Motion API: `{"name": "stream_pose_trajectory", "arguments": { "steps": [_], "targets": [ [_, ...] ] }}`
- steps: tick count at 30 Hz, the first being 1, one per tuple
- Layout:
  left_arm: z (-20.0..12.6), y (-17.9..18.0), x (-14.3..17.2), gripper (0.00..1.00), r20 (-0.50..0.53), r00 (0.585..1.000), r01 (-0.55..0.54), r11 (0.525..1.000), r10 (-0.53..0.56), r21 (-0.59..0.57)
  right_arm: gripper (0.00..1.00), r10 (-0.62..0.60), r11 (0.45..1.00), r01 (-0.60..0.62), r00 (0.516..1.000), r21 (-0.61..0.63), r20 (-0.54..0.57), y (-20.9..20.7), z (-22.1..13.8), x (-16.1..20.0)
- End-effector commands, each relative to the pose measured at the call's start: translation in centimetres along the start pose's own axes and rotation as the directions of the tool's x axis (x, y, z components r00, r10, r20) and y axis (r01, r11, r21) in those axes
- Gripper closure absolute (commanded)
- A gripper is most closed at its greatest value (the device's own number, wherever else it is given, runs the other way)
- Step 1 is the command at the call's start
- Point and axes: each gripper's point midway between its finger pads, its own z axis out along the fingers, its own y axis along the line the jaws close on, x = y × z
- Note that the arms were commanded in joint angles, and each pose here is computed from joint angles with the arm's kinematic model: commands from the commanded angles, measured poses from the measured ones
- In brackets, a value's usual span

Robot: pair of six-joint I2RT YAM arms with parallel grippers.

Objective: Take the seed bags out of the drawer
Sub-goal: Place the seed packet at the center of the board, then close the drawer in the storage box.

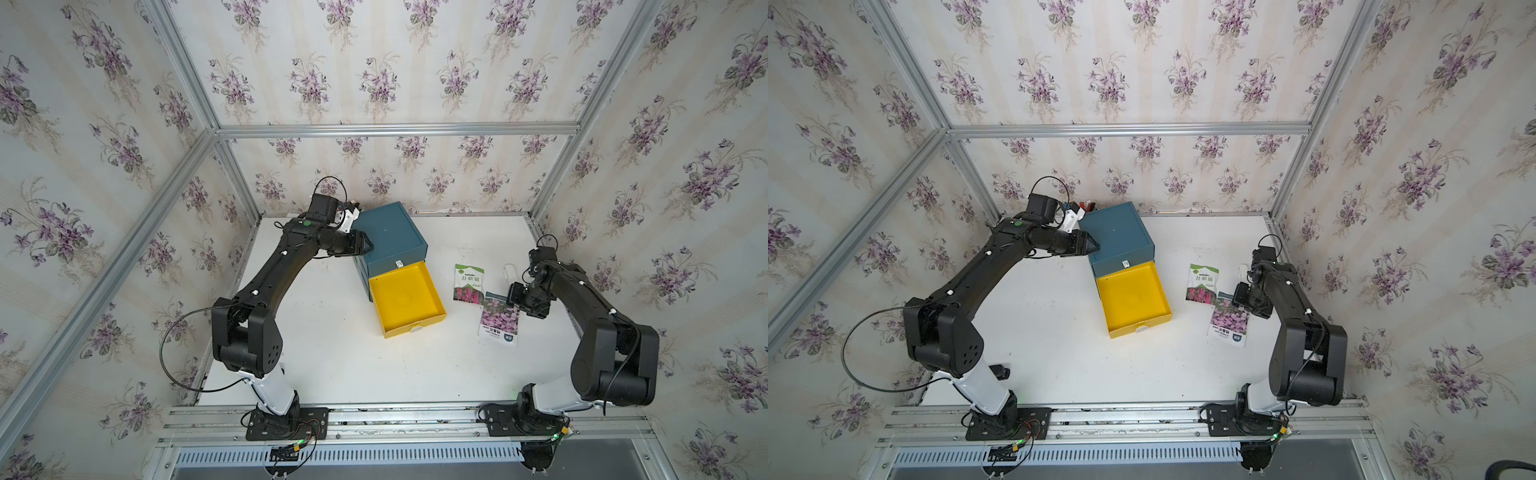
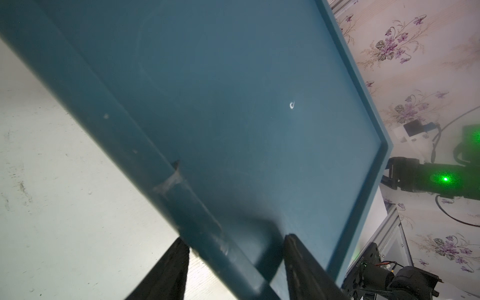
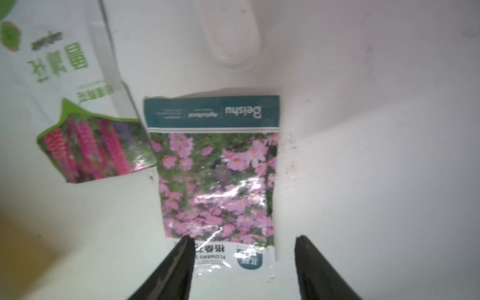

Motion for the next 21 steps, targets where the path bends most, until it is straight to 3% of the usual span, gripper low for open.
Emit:
{"name": "stream_pose_trajectory", "arguments": {
  "steps": [1, 13, 21],
  "targets": [
    [0.3, 3.5, 5.0, 0.39, -0.187, 0.981, 0.025, 0.986, -0.056, -0.164, 0.32, -0.100, 0.991, 0.101, 0.995, -0.083, 0.016, 3.8, -1.5, 1.1],
    [0.2, 3.4, 5.3, 0.39, -0.191, 0.980, 0.033, 0.987, -0.063, -0.157, 0.27, -0.279, 0.898, 0.331, 0.938, -0.291, 0.205, 14.1, -9.1, 5.9],
    [0.1, 3.3, 5.3, 0.39, -0.191, 0.979, 0.035, 0.987, -0.065, -0.155, 0.26, -0.375, 0.796, 0.440, 0.898, -0.416, 0.232, 17.9, -11.6, 11.2]
  ]
}}
